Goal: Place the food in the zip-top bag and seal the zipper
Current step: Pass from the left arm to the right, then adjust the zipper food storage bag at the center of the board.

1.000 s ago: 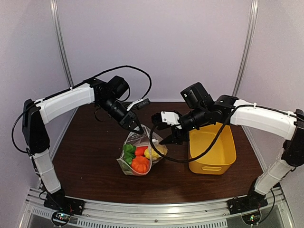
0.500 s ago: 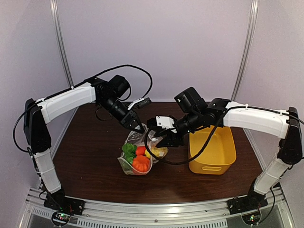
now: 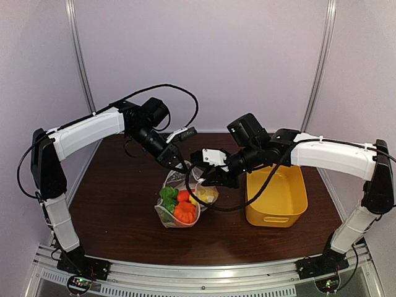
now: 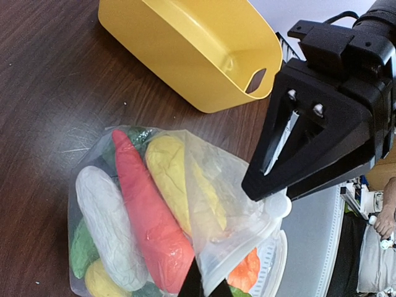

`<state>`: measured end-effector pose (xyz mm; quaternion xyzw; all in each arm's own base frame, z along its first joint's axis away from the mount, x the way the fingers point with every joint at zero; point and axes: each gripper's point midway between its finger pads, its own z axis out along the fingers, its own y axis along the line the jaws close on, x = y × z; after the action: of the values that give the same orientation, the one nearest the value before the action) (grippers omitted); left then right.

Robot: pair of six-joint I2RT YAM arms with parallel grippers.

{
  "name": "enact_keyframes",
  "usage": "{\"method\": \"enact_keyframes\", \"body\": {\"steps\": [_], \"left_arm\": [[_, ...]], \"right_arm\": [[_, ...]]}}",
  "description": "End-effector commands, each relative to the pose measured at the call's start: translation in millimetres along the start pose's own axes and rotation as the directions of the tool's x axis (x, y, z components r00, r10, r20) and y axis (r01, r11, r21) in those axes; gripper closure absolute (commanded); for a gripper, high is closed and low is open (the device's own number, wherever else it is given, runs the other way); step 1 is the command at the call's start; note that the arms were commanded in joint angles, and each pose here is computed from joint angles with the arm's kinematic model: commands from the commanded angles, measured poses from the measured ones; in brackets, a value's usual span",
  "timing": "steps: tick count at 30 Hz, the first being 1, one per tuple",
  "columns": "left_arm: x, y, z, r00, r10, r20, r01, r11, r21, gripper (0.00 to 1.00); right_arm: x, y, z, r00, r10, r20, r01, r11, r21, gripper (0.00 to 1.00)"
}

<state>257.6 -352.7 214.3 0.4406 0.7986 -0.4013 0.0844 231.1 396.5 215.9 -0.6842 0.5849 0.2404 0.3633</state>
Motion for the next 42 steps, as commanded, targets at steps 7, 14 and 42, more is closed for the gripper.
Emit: {"method": "enact_keyframes", "body": {"steps": [7,14,42], "left_arm": [[-8,-3,-6,0.999,0.044,0.022,-0.044,0.999,-0.018,1.0],[-7,-2,-5,0.999,0.042,0.018,-0.041,0.999,-0.022,1.0],[68,-44,-65,0.841,0.48,0.247,-0.288,0.786,-0.547,0.28]], "right_arm": [[16,3,3,1.0,-0.004,-0.03,0.005,1.0,0.026,0.67],[6,-3,-6,1.0,0.004,0.005,-0.004,0.999,0.049,0.85],[13,-41,-53,0.953,0.301,0.032,-0.299,0.953,-0.056,1.0]]}}
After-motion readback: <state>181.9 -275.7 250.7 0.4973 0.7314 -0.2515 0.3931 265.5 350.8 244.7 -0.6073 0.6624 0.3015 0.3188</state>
